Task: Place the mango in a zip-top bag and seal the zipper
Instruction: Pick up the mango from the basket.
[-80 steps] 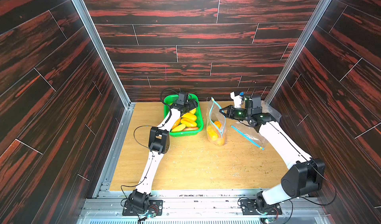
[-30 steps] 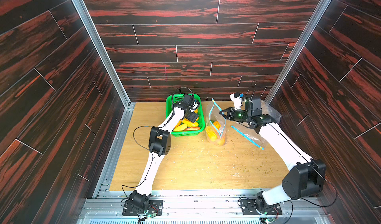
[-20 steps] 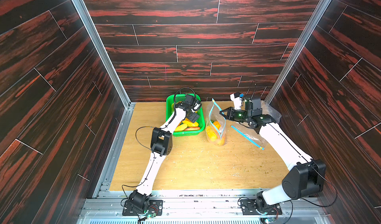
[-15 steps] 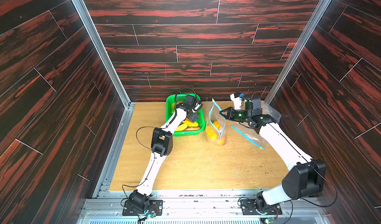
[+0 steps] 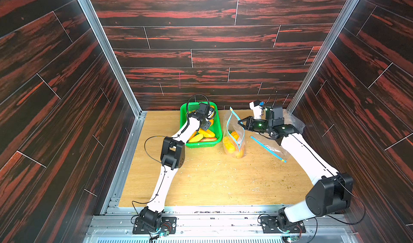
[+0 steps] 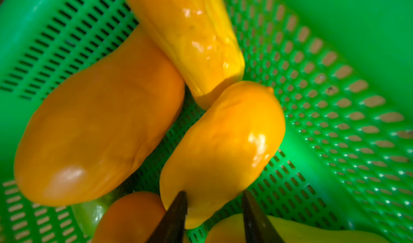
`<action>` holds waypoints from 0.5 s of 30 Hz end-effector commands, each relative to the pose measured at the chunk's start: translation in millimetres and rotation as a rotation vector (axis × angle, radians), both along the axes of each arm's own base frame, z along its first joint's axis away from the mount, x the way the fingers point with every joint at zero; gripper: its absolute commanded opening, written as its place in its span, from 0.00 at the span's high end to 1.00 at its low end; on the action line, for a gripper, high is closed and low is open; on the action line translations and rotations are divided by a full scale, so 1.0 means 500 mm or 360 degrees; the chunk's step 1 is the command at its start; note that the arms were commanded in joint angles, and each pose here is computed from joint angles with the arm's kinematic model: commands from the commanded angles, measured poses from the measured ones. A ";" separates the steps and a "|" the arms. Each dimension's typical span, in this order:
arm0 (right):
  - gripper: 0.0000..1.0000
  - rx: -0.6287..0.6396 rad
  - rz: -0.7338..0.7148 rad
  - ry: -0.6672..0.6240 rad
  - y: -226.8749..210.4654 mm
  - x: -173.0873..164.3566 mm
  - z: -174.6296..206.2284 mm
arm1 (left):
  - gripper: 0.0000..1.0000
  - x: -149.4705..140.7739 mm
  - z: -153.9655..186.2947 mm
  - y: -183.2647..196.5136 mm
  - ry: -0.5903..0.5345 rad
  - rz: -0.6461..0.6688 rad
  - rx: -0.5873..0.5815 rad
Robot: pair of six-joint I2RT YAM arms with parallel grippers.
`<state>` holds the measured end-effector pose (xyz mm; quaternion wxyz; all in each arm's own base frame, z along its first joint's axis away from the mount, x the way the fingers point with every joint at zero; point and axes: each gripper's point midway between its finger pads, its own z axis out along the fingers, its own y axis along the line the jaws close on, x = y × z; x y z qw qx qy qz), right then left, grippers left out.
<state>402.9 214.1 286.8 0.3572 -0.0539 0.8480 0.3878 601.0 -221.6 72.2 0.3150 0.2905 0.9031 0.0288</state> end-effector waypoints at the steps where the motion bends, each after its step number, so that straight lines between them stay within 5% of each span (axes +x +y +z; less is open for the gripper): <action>1: 1.00 -0.0009 0.0025 -0.0018 0.002 -0.012 0.004 | 0.28 -0.017 0.055 0.002 0.0008 -0.0016 -0.0073; 9: 1.00 -0.0012 0.0028 -0.0017 0.002 -0.012 0.001 | 0.14 -0.007 0.043 -0.014 -0.0039 -0.0142 -0.0060; 15: 1.00 -0.0015 0.0027 -0.0022 0.002 -0.012 0.003 | 0.06 -0.001 -0.022 -0.032 0.0085 -0.0214 -0.0016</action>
